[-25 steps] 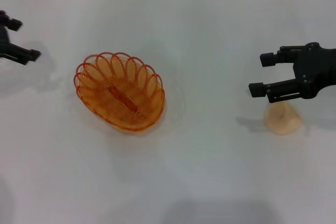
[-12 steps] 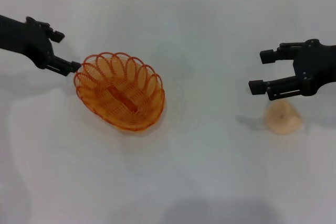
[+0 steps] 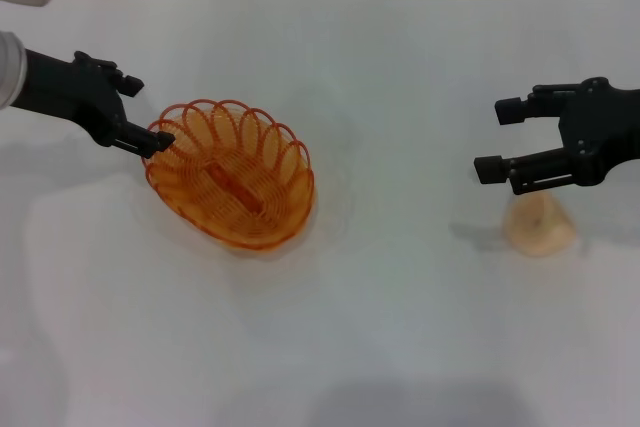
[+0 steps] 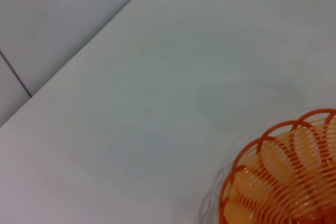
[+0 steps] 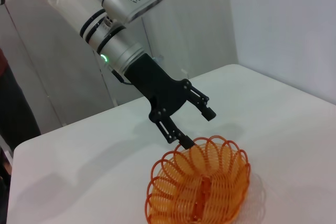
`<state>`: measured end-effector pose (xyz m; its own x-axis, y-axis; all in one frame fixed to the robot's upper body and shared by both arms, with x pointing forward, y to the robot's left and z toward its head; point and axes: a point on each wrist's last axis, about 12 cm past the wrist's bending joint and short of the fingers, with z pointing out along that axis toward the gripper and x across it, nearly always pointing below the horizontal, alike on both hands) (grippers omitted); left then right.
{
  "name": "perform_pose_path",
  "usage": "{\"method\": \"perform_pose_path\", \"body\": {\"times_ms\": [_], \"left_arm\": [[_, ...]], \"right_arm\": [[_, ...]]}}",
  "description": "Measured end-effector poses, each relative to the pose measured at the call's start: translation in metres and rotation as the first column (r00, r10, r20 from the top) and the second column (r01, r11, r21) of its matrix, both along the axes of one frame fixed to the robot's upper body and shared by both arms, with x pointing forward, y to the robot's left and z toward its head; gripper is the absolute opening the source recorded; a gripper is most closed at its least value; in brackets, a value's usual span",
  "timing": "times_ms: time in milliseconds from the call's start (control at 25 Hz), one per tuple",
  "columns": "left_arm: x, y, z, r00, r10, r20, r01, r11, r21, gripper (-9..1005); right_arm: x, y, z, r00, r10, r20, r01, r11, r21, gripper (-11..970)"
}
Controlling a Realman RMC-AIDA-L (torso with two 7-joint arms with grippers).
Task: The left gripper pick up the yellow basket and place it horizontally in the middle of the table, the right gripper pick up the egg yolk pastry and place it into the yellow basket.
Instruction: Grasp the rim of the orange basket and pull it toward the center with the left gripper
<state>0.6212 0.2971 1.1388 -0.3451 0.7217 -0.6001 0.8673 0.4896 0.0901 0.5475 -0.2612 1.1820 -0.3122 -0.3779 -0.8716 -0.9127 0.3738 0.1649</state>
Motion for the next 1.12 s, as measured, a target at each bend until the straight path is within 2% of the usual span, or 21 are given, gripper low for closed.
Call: {"method": "perform_pose_path", "body": {"times_ms": [600, 1120], "left_arm": [[-0.001, -0.011, -0.018, 1.0, 0.011, -0.009, -0.011, 1.0, 0.007, 887], [-0.004, -0.017, -0.025, 1.0, 0.004, -0.015, -0.004, 1.0, -0.007, 888]], "right_arm": [[0.0, 0.0, 0.0, 1.0, -0.001, 0.001, 0.001, 1.0, 0.0, 861], [0.001, 0.001, 0.001, 1.0, 0.0, -0.003, 0.0, 1.0, 0.002, 860]]}}
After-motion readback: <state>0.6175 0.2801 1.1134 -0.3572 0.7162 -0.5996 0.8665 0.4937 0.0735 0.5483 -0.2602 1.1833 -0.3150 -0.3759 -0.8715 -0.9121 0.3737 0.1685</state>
